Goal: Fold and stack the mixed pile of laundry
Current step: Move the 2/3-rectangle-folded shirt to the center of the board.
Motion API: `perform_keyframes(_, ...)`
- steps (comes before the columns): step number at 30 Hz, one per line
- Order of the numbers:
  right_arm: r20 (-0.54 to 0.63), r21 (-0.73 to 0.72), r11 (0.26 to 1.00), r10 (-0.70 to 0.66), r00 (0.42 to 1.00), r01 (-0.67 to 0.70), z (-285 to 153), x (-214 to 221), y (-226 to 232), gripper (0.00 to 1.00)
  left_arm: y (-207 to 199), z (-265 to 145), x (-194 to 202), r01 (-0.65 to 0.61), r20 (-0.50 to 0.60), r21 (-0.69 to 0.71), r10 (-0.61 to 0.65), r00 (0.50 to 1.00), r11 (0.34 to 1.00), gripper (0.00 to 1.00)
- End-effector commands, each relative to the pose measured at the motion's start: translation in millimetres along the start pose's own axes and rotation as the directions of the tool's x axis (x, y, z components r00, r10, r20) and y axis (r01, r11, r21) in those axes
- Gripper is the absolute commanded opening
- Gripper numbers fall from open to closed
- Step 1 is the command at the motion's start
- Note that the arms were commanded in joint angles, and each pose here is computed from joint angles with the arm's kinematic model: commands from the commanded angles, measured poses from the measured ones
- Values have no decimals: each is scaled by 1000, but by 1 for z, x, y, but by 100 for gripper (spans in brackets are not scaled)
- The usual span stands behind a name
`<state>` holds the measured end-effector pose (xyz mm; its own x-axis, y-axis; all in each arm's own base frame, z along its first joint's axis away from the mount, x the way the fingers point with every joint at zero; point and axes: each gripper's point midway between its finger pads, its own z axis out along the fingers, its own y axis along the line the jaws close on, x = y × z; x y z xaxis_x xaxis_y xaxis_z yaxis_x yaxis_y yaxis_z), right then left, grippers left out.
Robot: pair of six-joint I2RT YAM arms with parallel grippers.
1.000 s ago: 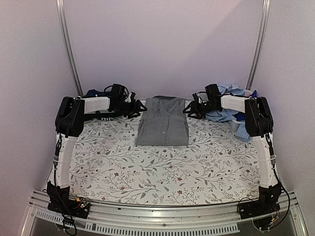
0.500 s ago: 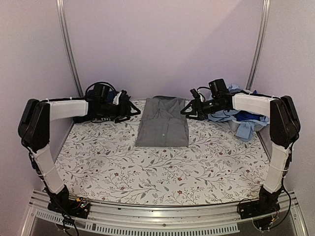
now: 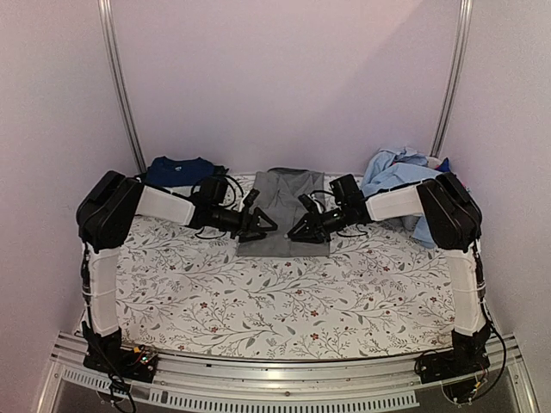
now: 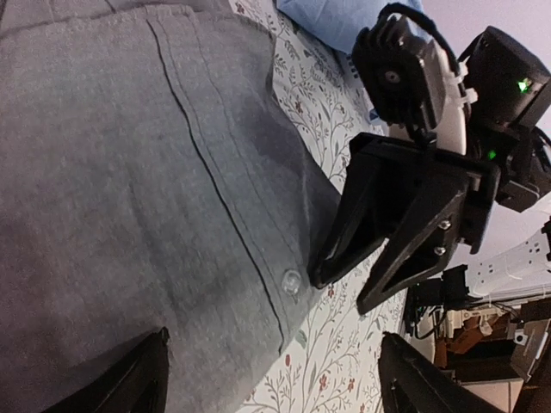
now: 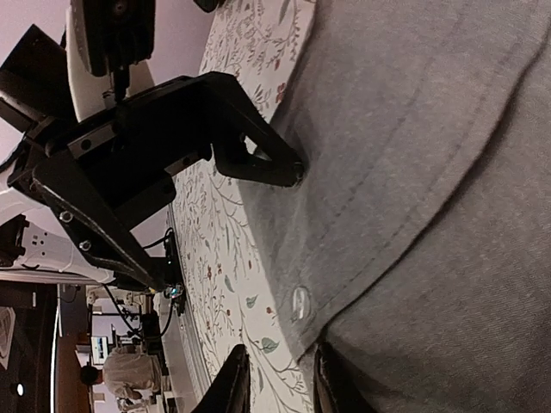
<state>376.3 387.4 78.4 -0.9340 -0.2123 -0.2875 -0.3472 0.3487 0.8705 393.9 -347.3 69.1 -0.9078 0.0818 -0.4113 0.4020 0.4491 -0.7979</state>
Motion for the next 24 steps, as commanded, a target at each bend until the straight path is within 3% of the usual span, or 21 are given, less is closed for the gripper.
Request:
perform_keyframes(1, 71, 3, 999, 40, 997, -40, -10, -29, -48, 25, 22, 14, -22, 39, 31, 27, -40, 999, 999, 82)
perform_keyframes(5, 51, 51, 992, 110, 993, -112, -7, -19, -87, 24, 58, 13, -22, 111, 52, -17, -110, 993, 994, 81)
perform_keyframes(11, -24, 99, 980, 174, 985, -171, 4, 27, -109, 24, 56, 16, 23, 131, -30, -29, -132, 991, 991, 80)
perform_keyframes(21, -199, 137, 975, 199, 960, -174, -2, 162, -51, 24, 7, -23, 153, 142, -148, -69, -150, 978, 988, 77)
perform_keyframes(24, -203, 162, 976, 175, 963, -143, -21, 178, -25, 30, -18, -43, 173, 101, -136, -78, -111, 985, 992, 81)
